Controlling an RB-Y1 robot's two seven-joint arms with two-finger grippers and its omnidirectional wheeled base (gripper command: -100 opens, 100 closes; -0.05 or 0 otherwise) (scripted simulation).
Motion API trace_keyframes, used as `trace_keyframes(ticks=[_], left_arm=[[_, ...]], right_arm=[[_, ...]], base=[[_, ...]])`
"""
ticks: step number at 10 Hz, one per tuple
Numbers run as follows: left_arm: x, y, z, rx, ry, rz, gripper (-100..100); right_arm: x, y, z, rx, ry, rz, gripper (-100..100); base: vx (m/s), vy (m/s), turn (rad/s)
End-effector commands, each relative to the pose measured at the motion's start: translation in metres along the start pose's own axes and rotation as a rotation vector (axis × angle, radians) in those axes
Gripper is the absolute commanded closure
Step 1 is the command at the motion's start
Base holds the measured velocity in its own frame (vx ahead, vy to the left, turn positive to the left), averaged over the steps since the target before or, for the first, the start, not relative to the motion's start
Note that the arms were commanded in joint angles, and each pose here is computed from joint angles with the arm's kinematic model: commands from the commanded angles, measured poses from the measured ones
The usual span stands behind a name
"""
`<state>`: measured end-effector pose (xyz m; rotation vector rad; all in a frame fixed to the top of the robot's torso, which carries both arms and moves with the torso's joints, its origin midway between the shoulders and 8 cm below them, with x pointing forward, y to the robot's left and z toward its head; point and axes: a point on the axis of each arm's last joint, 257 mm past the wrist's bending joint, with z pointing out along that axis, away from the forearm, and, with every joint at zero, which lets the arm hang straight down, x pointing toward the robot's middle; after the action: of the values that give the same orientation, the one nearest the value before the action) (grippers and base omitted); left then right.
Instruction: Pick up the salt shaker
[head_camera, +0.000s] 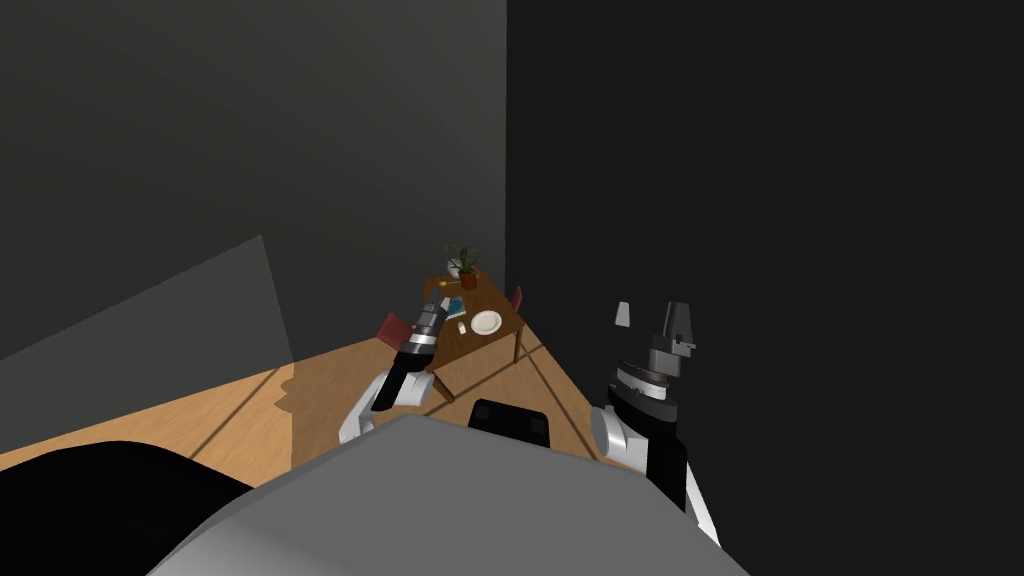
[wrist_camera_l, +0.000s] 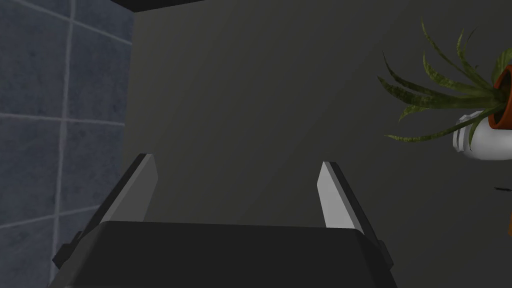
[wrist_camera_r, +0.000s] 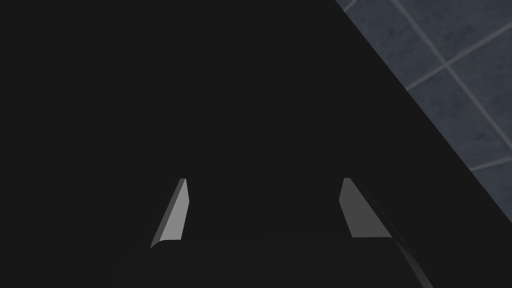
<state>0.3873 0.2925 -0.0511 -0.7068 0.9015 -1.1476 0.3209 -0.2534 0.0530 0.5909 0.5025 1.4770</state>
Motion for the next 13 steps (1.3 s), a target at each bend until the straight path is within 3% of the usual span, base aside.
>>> trace_keyframes(ticks=[1, 2, 3, 5, 6, 7, 8, 10, 13], left_arm=[[0.001, 0.029, -0.003, -0.075, 0.012, 0.006, -100], [0.002, 0.048, -0.003, -0.124, 0.017, 0.009, -100], [0.002, 0.05, -0.004, -0.127, 0.018, 0.009, -100], [0.004, 0.091, -0.007, -0.233, 0.027, 0.015, -100], [0.004, 0.094, -0.008, -0.242, 0.028, 0.015, -100], [0.006, 0.115, -0.011, -0.297, 0.032, 0.018, -100], [0.006, 0.117, -0.012, -0.303, 0.032, 0.019, -100], [0.007, 0.151, -0.015, -0.392, 0.04, 0.026, -100], [0.009, 0.188, -0.029, -0.498, 0.048, 0.031, -100]], right_arm=[[0.0, 0.0, 0.0, 0.0, 0.0, 0.0, 0], [0.0, 0.0, 0.0, 0.0, 0.0, 0.0, 0], [0.0, 0.0, 0.0, 0.0, 0.0, 0.0, 0], [0.0, 0.0, 0.0, 0.0, 0.0, 0.0, 0], [0.0, 0.0, 0.0, 0.0, 0.0, 0.0, 0], [0.0, 0.0, 0.0, 0.0, 0.0, 0.0, 0], [0.0, 0.0, 0.0, 0.0, 0.0, 0.0, 0], [0.0, 0.0, 0.0, 0.0, 0.0, 0.0, 0], [0.0, 0.0, 0.0, 0.0, 0.0, 0.0, 0]], base=[[0.003, -0.071, -0.036], [-0.001, -0.087, -0.036], [0.001, -0.066, -0.005], [0.008, -0.08, -0.034], [0.012, -0.065, -0.004], [0.02, -0.054, -0.022], [0.017, -0.043, -0.009], [0.009, -0.062, -0.026], [0.019, -0.06, -0.011]])
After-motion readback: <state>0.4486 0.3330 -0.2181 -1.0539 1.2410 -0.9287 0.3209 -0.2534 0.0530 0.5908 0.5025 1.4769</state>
